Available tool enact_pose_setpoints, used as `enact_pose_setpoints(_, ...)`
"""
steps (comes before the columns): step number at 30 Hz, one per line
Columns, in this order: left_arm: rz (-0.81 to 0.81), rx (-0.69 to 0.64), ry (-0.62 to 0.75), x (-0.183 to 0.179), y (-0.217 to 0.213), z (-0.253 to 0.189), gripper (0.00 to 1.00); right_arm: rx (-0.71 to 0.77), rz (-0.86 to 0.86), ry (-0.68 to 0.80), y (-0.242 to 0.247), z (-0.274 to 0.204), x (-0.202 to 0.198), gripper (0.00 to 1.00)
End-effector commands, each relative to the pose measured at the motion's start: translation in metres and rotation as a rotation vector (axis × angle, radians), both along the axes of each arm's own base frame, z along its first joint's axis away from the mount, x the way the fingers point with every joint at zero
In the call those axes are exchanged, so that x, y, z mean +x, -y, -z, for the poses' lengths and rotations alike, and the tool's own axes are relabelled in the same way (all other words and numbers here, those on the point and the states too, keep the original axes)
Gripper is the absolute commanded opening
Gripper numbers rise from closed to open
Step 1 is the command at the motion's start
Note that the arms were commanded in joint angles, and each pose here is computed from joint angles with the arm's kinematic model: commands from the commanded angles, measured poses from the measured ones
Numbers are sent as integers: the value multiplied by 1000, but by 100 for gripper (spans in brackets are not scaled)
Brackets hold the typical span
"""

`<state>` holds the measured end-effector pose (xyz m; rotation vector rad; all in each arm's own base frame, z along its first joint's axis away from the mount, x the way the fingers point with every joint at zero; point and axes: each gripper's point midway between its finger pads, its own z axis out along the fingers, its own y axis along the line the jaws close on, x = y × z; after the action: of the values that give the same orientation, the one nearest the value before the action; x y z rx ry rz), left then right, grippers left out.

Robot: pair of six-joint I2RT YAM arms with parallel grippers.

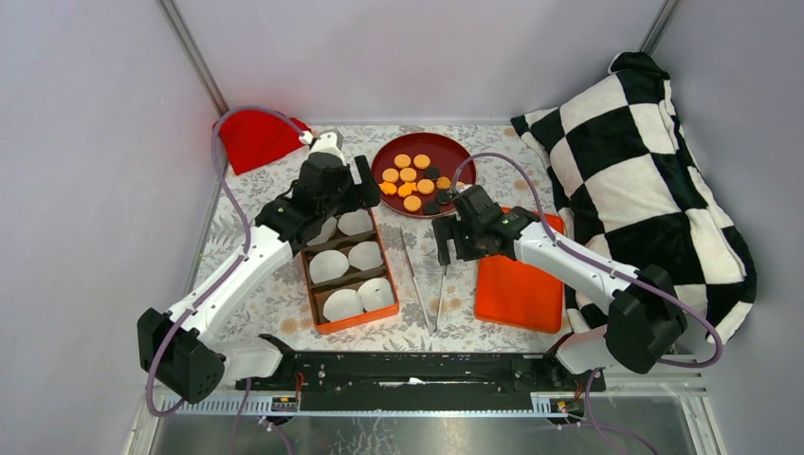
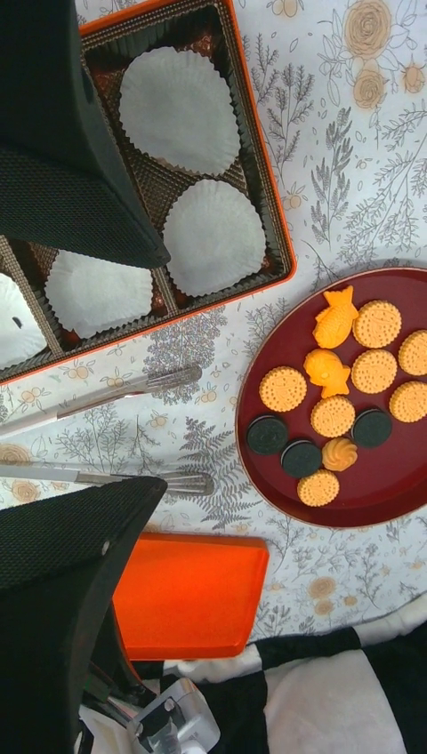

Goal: Pack the cookies

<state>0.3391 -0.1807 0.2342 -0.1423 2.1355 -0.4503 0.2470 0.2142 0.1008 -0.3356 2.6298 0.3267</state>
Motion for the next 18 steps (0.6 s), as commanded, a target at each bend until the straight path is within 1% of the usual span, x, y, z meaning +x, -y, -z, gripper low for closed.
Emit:
enact_pose_setpoints(1,9,-18,16,-11,-2,-9,91,18,48,83,4,-27,11,100)
enact_pose_setpoints(6,1,-20,14,-19,-8,-6,91,25,47,89,-2,-32,15,100)
enact_pose_setpoints(9,-1,-15,5,-25,-11,-4,91,16,22,68,-9,-26,7,100)
enact_pose_setpoints(11,-9,-11,8,-28,-15,-2,91,11,-10,49,-19,-20,-6,100)
enact_pose_setpoints(14,-18,-3,8,-30,-18,2,92,-1,-70,9,-38,-6,-34,100)
enact_pose_setpoints(18,2,-19,-1,-32,-14,2,92,-17,-129,-50,-60,18,-69,100)
